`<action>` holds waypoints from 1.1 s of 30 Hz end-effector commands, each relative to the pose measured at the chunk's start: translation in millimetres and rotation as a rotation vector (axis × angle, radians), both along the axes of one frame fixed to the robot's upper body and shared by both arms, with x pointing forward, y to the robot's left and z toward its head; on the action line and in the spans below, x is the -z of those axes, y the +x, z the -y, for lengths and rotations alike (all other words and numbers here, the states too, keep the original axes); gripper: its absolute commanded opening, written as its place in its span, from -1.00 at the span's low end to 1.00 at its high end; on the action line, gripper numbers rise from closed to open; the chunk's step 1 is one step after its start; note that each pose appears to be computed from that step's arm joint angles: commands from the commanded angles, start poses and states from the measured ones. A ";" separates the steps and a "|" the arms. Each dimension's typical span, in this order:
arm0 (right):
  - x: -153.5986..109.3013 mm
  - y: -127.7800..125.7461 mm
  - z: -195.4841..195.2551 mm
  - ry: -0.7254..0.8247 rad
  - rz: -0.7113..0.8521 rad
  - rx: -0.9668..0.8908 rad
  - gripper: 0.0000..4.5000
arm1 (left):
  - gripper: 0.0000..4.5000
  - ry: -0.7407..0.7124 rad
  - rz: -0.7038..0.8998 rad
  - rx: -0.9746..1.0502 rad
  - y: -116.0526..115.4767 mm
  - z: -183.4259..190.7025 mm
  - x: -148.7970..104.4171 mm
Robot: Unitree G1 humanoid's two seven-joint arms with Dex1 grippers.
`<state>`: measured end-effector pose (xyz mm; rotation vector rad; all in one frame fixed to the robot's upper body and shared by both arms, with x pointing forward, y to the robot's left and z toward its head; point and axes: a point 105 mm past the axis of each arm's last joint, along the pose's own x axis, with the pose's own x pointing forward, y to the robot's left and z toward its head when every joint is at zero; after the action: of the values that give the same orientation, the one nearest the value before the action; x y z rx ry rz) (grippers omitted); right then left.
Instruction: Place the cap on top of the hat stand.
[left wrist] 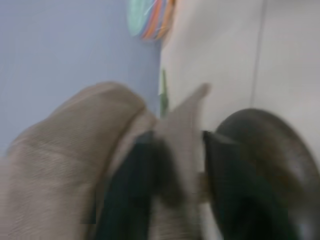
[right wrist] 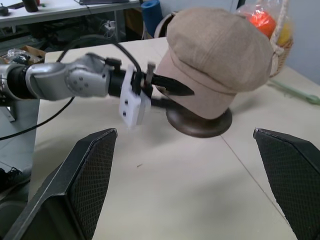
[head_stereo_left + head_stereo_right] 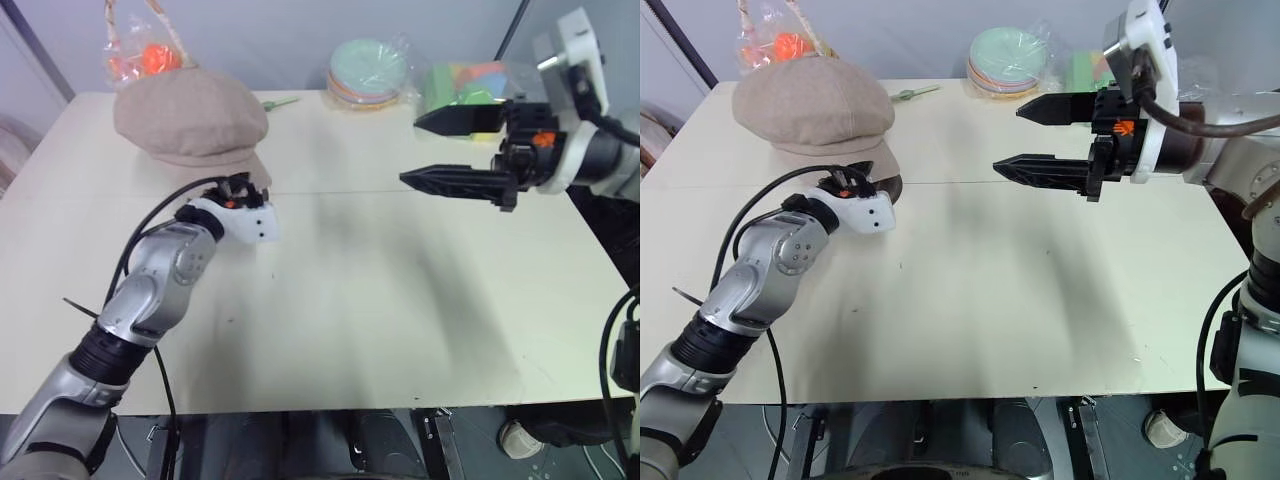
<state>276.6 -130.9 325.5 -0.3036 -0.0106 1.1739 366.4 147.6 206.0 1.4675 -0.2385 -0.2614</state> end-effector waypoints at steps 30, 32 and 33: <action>0.2 5.1 -0.6 -0.058 0.082 -0.035 1.00 | -0.99 0.198 0.035 0.541 -40.8 -100.9 -37.7; 0.4 4.6 -0.8 -0.061 0.083 -0.035 1.00 | -0.99 0.212 0.012 0.534 -38.9 -105.1 -34.8; 0.4 3.9 -0.8 -0.062 0.083 -0.036 1.00 | -0.99 0.223 0.001 0.534 -39.1 -106.9 -32.8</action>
<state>286.3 -131.3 313.1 -0.3711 -0.0004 1.1978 330.0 248.8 238.5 1.5746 -0.6328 -0.7260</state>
